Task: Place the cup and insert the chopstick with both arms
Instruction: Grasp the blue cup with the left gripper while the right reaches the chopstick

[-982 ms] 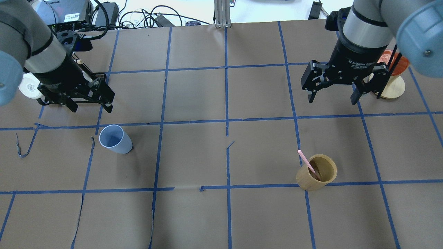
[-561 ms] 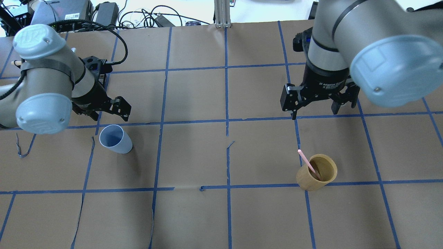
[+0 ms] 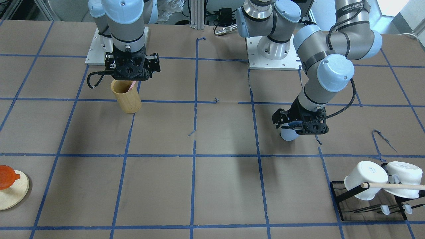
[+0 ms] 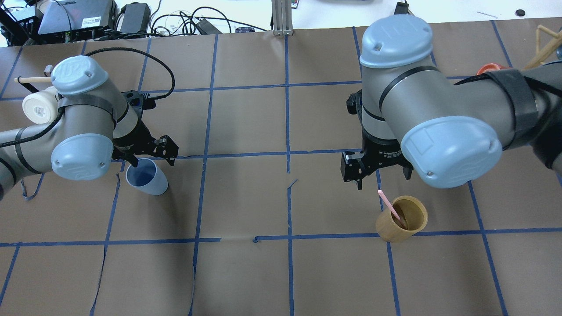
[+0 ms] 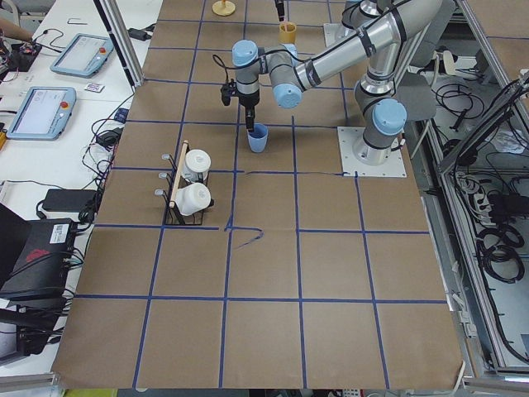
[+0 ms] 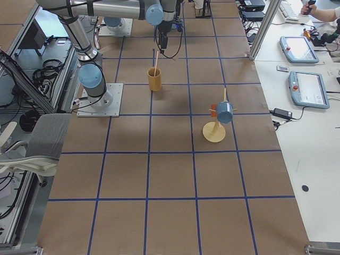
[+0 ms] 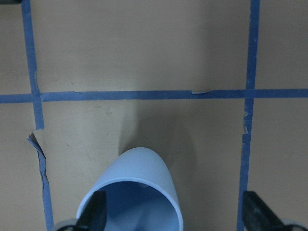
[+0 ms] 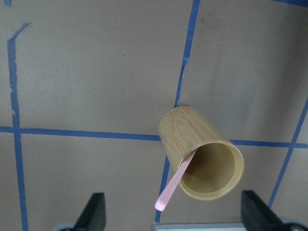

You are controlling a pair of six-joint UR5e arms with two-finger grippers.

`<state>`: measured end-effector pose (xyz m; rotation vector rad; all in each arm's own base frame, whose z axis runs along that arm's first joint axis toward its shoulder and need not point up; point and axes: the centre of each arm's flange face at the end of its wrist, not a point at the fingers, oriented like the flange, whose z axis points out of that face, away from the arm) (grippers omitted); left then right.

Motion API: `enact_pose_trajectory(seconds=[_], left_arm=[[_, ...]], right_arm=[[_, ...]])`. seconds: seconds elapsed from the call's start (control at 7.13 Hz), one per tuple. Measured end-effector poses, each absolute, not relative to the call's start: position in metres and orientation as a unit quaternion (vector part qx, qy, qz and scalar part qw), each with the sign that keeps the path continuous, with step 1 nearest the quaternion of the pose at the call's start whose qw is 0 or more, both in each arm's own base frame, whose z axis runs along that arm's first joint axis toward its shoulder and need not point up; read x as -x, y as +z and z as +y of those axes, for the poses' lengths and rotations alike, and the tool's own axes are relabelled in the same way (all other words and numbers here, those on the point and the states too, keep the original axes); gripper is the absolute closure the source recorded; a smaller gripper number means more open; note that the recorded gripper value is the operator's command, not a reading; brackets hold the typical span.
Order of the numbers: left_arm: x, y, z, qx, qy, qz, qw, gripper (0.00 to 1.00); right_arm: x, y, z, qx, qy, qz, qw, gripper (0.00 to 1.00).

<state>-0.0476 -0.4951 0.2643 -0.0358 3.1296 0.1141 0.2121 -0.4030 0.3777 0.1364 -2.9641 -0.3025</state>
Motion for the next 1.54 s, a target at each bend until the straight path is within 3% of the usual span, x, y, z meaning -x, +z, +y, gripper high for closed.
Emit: enact_pose_trajectory(seconds=[0.14,0.42,0.7,1.12,1.54], left_arm=[[0.048,0.256,-0.492,0.013,0.046,0.999,0.003,1.00],[0.048,0.245,-0.488,0.013,0.058,0.998,0.001,1.00],[0.048,0.245,-0.489,0.012,0.056,0.998,0.002,1.00],[0.059,0.263,-0.503,0.049,0.036,0.998,-0.001,1.00],[0.177,0.288,-0.508,0.163,0.023,0.985,-0.058,1.00]], right_arm=[[-0.209,0.367,-0.402,-0.006,-0.113,-0.990,0.083,0.00],[-0.188,0.349,-0.410,0.093,-0.154,-0.981,0.072,0.01],[-0.157,0.342,-0.420,0.212,-0.203,-0.956,0.017,0.16],[-0.138,0.332,-0.426,0.316,-0.269,-0.909,-0.044,0.23],[-0.135,0.318,-0.436,0.355,-0.289,-0.887,-0.057,0.29]])
